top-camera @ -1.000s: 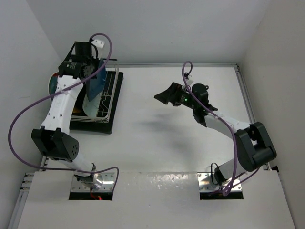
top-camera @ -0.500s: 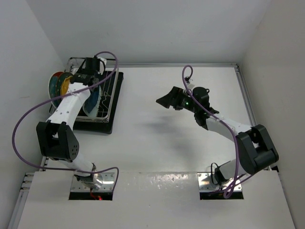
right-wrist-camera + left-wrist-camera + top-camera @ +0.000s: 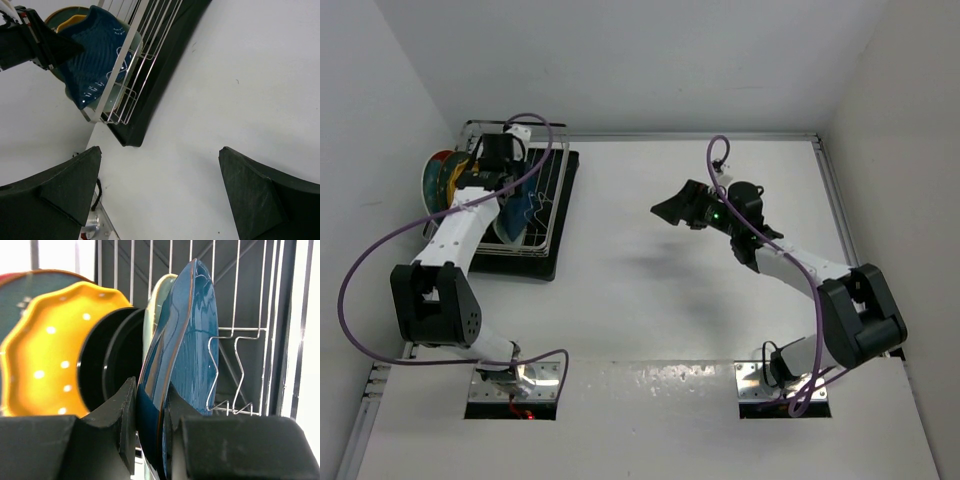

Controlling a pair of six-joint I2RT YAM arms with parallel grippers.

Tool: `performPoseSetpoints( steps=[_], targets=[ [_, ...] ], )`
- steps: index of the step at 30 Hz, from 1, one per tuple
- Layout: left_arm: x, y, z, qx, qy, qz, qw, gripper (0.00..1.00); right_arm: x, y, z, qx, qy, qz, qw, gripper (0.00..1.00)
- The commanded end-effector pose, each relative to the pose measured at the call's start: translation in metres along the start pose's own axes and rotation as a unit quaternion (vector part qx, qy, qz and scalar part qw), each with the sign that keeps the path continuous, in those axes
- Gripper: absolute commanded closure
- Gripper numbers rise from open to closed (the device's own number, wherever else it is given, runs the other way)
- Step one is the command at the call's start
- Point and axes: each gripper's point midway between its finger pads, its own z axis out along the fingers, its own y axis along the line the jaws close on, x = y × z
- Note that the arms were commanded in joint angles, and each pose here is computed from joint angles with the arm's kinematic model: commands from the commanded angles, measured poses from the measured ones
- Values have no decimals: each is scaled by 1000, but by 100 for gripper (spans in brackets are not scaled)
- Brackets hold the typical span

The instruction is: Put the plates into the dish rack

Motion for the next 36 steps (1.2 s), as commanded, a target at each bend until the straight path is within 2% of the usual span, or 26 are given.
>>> performPoseSetpoints(
  steps=[1, 5, 10, 15, 21, 23, 27, 30, 36],
  targets=[
    [18, 10, 11, 9, 14, -20, 1000, 100, -17, 15, -6, -24, -29, -24, 999, 0],
    [27, 3, 14, 32, 20, -16, 999, 100, -19, 14, -8, -23, -32, -25, 999, 0],
    [32, 1, 12, 34, 24, 22, 999, 98, -20, 15, -8, -25, -34, -24, 999, 0],
    [54, -17, 17, 51, 55, 64, 995, 77, -21, 16, -7, -28, -33, -21, 999, 0],
    [58, -22, 22, 59, 63, 60, 994, 59, -20, 15, -7, -27, -31, -21, 999, 0],
    [56, -21, 20, 59, 63, 55, 995, 54, -21, 14, -8, -26, -32, -20, 999, 0],
    [56, -22, 21, 60, 67, 56, 994, 51, -20, 13, -9, -25, -30, -20, 999, 0],
    [46, -18, 18, 58, 61, 50, 995, 49, -21, 13, -9, -25, -30, -20, 999, 0],
    [-2, -12, -8, 66, 12, 45, 997, 33, -18, 11, -8, -22, -18, -28, 999, 0]
  ],
)
